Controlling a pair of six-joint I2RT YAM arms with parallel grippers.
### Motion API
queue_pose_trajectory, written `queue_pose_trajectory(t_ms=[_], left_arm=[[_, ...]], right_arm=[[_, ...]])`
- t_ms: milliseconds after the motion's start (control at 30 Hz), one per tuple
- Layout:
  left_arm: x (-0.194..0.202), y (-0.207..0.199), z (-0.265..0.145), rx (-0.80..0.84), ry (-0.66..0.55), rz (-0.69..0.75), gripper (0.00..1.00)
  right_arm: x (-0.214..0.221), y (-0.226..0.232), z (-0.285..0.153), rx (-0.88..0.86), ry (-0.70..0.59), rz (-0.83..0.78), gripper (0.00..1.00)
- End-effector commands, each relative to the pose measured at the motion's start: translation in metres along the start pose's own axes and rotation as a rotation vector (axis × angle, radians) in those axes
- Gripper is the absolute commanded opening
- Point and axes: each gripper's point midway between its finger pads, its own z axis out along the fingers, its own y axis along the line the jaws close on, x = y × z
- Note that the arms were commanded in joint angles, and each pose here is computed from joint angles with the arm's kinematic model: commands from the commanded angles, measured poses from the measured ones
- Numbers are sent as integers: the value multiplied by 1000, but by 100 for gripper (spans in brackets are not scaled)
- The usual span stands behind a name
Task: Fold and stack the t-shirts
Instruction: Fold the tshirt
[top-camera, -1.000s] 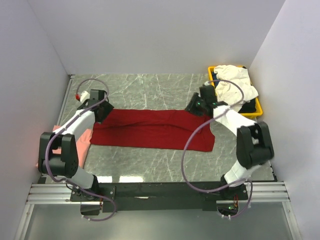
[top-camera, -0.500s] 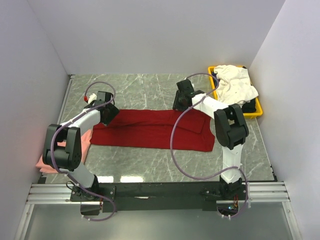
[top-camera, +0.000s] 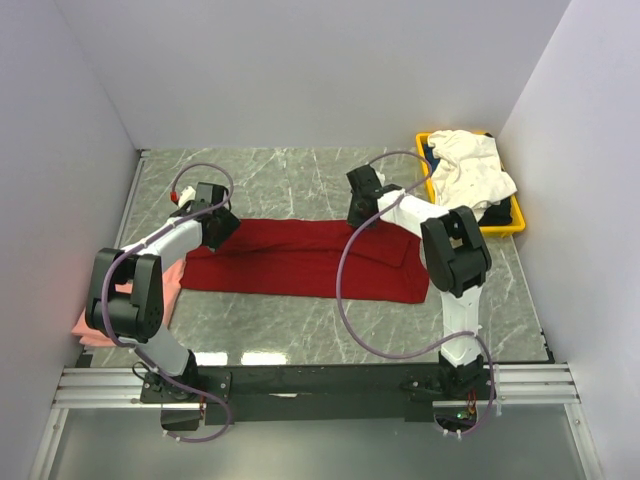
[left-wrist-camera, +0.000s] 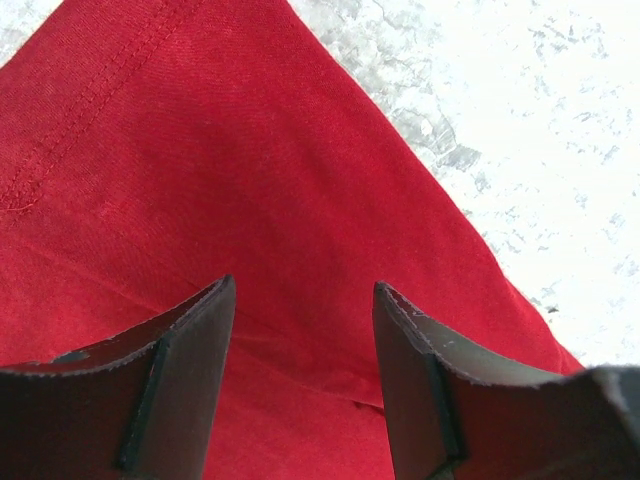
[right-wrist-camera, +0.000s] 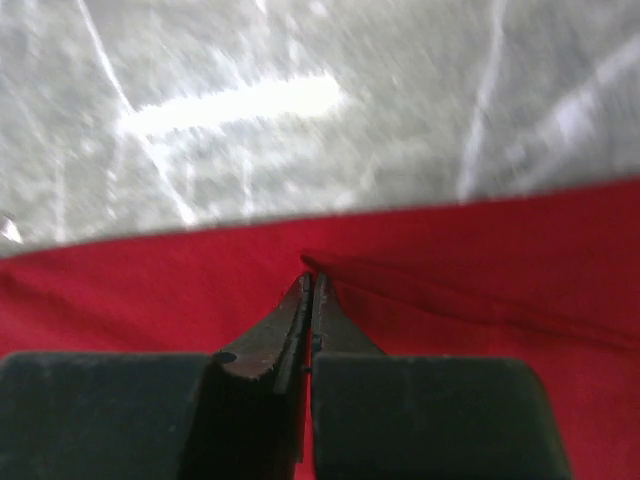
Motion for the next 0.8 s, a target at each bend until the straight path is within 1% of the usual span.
queue_pose_trajectory(t_ms=[0, 33, 167, 433, 767], left_arm=[[-6, -11, -5, 41, -22, 20, 62], [-5, -10, -5, 39, -19, 23, 62], [-1, -6, -4, 36, -14, 27, 62], [4, -2, 0, 31, -3, 34, 62], [9, 1, 2, 34, 9, 47, 61]], right_arm=[[-14, 3, -30, -18, -78, 10, 0], [-18, 6, -40, -33, -98, 16, 0], [-3, 0, -56, -54, -100, 30, 0], [16, 10, -90, -140, -127, 29, 0], [70, 15, -107, -197, -108, 30, 0]])
